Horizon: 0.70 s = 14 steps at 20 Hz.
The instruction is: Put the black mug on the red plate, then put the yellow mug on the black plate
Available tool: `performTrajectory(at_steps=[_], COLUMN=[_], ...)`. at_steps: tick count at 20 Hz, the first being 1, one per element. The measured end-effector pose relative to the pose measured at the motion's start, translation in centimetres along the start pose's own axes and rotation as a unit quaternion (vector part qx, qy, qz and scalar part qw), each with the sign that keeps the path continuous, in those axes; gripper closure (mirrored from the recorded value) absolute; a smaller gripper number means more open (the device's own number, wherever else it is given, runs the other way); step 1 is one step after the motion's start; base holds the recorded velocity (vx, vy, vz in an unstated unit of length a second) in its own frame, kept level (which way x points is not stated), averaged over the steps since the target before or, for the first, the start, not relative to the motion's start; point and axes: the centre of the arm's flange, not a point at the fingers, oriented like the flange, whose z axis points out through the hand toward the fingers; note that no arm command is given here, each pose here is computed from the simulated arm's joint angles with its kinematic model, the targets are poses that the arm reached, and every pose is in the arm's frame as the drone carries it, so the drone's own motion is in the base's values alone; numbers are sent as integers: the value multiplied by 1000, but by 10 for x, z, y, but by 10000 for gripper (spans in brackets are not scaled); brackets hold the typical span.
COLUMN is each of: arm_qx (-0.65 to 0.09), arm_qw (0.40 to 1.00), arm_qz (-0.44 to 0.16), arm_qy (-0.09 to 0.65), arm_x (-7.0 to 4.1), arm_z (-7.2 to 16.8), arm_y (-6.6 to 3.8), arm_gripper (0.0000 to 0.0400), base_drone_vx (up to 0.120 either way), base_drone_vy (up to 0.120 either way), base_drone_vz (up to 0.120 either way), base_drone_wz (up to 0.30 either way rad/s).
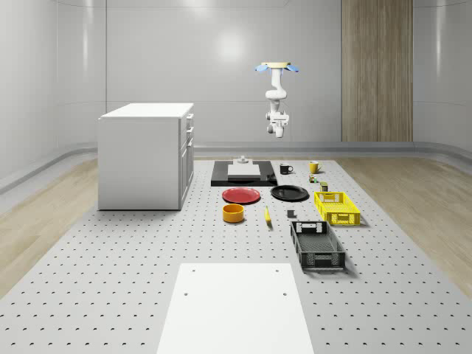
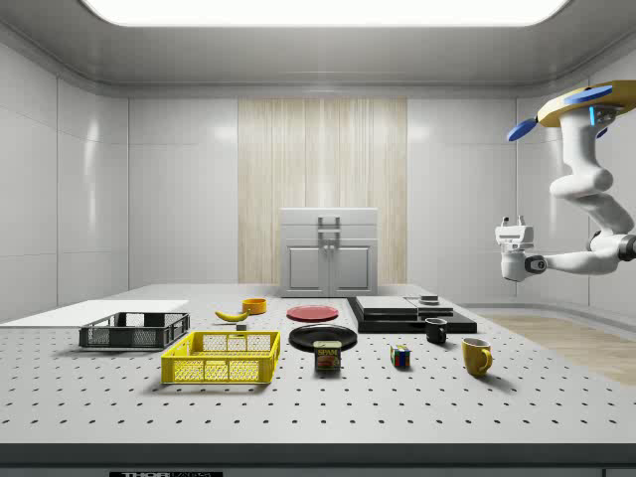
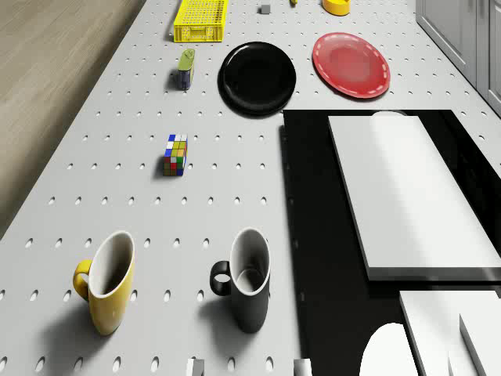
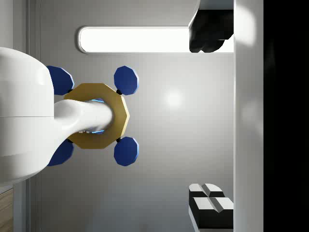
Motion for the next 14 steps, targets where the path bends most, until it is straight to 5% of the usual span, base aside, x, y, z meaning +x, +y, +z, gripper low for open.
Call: performTrajectory(at_steps=[9, 14], arm_qx=[2, 4], arm_qw=[1000, 1000], arm_qz=[0, 0], arm_qy=[3, 4], arm_x=[-2, -1], arm_z=[-61, -81], arm_y=[2, 1], arm_gripper=[0, 0], base_drone_vx=[84, 104], base_drone_vy=[0, -88], base_drone_vz=[0, 0], base_drone_wz=[0, 0])
